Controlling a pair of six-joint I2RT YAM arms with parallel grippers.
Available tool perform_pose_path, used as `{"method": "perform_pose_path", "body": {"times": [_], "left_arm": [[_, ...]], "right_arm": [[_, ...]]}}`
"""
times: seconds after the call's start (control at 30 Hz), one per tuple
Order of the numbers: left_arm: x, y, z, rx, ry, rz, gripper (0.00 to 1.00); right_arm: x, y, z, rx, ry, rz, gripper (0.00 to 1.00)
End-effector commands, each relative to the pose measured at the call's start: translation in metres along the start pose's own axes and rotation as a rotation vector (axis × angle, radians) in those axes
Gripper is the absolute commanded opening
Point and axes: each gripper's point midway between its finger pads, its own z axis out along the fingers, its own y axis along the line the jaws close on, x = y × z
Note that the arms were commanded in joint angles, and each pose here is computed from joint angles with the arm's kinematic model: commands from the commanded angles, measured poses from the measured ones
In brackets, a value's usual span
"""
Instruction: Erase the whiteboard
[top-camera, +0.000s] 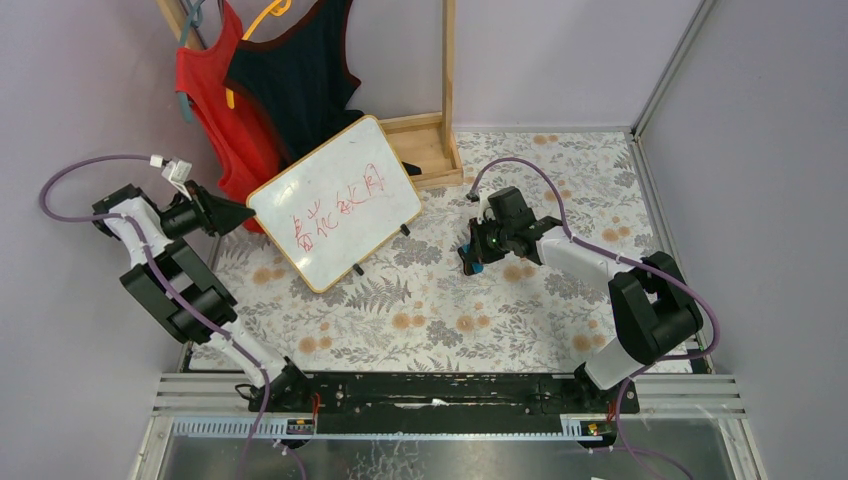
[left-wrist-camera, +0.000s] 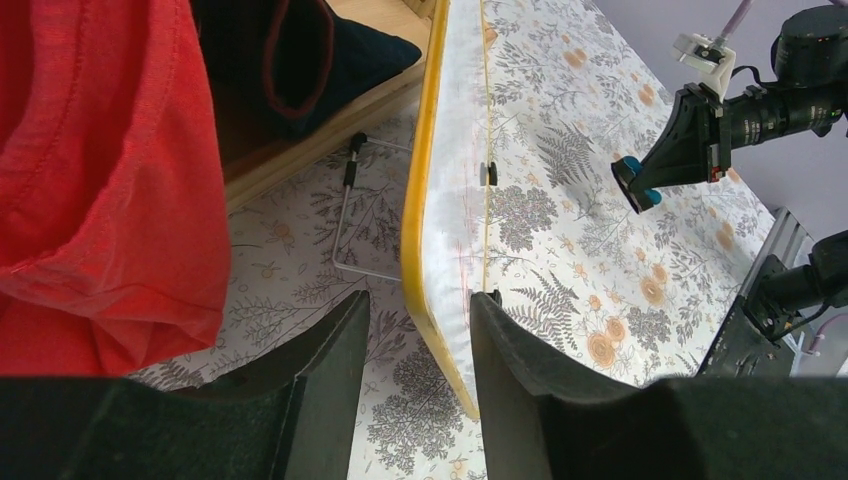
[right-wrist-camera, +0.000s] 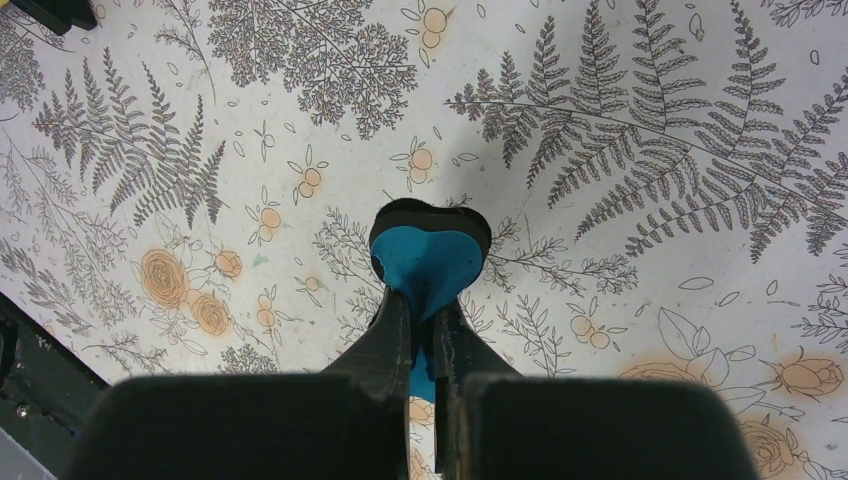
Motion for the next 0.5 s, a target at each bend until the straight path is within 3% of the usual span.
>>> {"method": "perform_pose_path", "body": {"times": [0.0, 0.47], "left_arm": [[-0.005, -0.002, 0.011, 0.043, -0.014, -0.01, 0.4], [-0.009, -0.005, 0.035, 0.117, -0.001, -0.024, 0.36]], "right_arm": [[-0.024, 0.013, -0.004, -0.042, -0.065, -0.026, 0.0], [-0.026, 0.013, -0.007, -0.039, -0.075, -0.025, 0.0]]}}
